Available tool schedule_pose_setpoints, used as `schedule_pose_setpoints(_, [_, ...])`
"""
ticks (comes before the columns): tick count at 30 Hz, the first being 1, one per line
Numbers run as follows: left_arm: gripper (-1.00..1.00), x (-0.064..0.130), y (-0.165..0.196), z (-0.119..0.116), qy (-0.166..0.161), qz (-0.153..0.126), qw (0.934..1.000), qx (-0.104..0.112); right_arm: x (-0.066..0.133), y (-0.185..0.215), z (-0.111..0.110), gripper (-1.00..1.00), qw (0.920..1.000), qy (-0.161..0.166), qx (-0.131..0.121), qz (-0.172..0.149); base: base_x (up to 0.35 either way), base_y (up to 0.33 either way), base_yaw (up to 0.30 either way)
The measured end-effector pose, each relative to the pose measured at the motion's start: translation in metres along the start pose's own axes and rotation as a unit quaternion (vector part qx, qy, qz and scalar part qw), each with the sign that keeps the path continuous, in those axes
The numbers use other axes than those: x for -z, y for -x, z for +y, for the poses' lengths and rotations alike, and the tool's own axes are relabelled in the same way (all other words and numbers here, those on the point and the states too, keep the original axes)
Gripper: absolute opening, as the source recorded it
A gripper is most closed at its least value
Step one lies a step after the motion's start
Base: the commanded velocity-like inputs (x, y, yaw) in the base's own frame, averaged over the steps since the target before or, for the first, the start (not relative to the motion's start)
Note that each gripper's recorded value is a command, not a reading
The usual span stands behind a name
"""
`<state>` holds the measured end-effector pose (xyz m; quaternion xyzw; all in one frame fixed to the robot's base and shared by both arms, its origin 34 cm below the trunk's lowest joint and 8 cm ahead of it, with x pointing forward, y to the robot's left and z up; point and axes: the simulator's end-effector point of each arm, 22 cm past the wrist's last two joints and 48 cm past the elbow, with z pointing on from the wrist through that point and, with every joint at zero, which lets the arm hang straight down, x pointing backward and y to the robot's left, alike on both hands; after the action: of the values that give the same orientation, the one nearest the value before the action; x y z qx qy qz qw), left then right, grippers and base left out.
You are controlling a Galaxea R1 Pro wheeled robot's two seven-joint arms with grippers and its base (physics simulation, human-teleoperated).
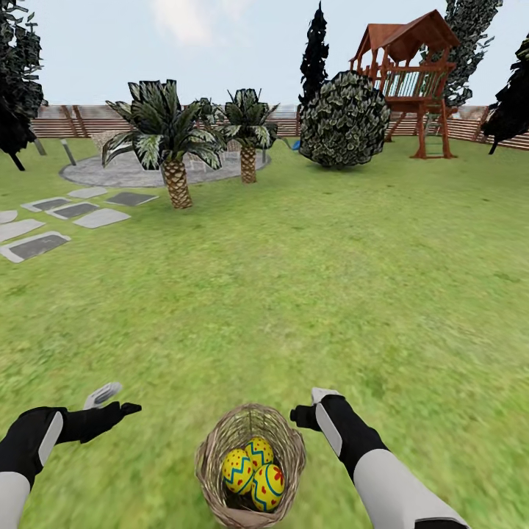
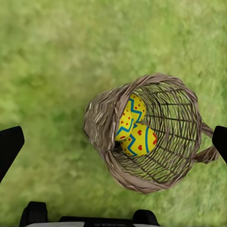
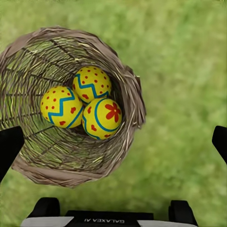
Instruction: Take the three Easter eggs out of the wicker basket on the lawn in the garden, then place them on the lawn next to a single tree (choose any tree) so that all three eggs are next to the same tree and none are left in the basket.
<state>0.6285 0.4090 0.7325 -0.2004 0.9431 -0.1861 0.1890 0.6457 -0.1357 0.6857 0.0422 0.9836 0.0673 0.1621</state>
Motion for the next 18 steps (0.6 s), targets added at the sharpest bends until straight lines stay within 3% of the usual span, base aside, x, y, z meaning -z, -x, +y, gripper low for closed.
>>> schedule_pose_setpoints(18, [1.0, -0.021, -0.004, 0.008, -0.001, 0.0, 1.0, 0.0, -0.022, -0.002, -0.003, 1.0, 1.0, 0.0, 0.0, -0.004, 0.0, 0.0, 0.0])
